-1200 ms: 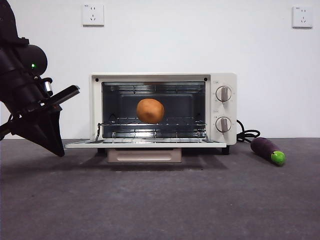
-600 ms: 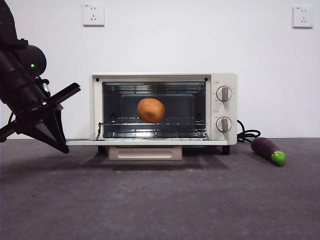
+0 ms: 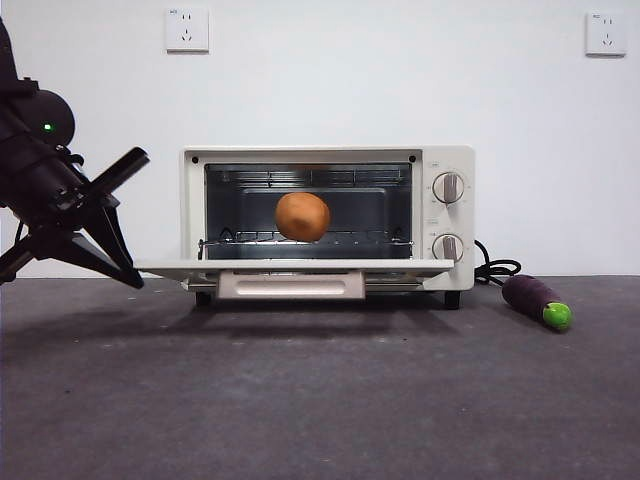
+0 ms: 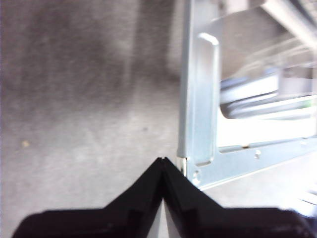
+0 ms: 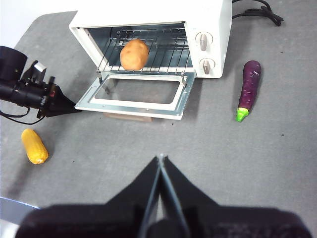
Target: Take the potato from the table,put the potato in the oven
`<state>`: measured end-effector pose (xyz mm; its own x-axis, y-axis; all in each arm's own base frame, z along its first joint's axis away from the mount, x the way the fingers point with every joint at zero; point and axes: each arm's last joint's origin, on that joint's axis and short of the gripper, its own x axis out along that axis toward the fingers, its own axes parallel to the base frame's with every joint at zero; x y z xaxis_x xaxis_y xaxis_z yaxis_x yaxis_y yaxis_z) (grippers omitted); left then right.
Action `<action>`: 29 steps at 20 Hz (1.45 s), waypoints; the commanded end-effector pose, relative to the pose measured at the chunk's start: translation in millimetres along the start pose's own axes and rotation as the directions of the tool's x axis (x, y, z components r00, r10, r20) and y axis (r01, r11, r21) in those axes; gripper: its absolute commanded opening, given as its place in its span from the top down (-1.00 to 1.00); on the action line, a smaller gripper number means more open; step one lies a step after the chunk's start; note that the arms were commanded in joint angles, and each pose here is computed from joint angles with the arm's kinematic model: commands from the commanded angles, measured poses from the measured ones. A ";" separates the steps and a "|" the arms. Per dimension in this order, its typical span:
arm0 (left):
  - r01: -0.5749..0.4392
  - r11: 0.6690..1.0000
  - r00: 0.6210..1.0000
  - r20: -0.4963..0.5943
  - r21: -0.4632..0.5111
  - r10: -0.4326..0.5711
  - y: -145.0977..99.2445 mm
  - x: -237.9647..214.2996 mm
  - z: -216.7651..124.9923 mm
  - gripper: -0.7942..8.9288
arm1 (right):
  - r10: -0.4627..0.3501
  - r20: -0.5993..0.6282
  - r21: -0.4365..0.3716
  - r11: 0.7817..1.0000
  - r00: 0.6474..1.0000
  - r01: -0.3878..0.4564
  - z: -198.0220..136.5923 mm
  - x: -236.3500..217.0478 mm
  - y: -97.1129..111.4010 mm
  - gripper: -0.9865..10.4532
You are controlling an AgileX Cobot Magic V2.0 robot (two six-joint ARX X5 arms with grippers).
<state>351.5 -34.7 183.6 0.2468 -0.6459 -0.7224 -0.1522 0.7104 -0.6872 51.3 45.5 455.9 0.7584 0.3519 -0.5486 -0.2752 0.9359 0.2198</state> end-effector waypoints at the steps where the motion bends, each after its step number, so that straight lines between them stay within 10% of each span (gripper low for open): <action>1: 0.056 0.998 0.998 -0.001 -0.002 -0.056 3.4 0.8 3.5 0.85 | -0.011 -0.021 0.005 1.000 1.000 0.012 -2.9 0.9 -1.1 0.83; 29: 0.375 0.925 0.920 0.146 -0.065 -0.363 -13.6 -13.8 34.8 0.85 | -0.012 -0.022 0.018 1.000 1.000 0.012 -2.9 1.0 -1.1 0.83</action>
<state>382.0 -24.3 209.0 0.4305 -0.8021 -0.4139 -0.0796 0.4231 -0.9026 51.3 45.5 455.9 0.7584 0.3519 -0.5486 -0.2639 0.9355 0.2351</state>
